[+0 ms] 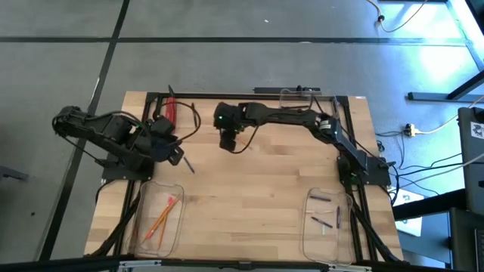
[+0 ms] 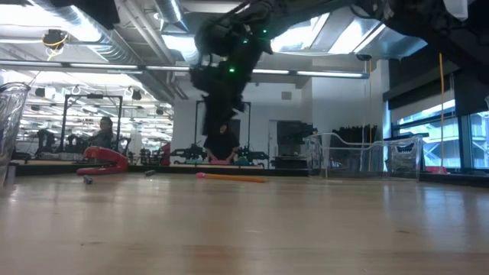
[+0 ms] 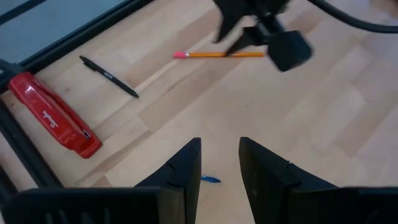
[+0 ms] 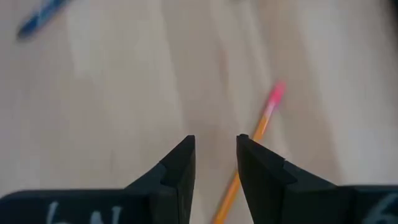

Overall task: Sort crayons/erasers/pens/pencils in bins
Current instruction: Put the yellow pencil into the bottom left transparent bin

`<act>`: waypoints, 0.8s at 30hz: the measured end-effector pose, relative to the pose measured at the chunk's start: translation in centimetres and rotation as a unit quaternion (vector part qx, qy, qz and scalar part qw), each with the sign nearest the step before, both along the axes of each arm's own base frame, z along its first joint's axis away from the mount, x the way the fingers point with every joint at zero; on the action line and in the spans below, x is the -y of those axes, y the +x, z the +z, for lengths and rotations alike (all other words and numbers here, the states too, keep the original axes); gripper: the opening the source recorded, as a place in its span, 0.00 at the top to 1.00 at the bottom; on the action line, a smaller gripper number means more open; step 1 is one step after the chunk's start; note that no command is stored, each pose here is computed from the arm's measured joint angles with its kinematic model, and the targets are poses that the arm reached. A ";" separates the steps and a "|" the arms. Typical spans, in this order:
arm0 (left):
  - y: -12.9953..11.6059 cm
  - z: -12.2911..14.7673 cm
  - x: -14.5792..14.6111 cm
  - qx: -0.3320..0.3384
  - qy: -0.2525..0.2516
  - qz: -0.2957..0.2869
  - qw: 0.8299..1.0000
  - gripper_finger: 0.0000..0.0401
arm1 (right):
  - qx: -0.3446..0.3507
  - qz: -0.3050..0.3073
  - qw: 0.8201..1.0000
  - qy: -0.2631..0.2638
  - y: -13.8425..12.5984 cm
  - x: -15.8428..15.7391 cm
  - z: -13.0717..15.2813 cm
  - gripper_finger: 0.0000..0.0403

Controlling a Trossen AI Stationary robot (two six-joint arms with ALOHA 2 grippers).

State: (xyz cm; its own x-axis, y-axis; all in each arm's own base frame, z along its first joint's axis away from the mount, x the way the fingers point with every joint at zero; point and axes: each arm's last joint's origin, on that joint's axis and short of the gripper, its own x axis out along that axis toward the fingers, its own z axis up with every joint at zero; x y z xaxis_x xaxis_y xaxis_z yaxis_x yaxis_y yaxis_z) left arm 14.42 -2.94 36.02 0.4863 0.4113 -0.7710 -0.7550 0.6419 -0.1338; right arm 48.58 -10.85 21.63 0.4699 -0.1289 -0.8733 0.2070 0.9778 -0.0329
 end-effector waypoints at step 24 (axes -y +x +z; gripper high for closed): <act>0.2 0.0 -1.4 -0.003 -0.003 0.043 0.999 0.75 | -0.105 -0.140 0.975 0.137 -3.1 2.9 -2.7 0.71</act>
State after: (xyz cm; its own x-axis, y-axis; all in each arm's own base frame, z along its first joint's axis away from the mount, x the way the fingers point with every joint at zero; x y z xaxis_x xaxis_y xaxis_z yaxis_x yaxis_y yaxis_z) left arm 14.65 -1.59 36.00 0.4456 0.4465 -0.7759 -0.8076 0.5746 -0.1331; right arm 45.49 -13.72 18.98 0.2570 0.0248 -0.9661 0.4835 0.8623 0.1507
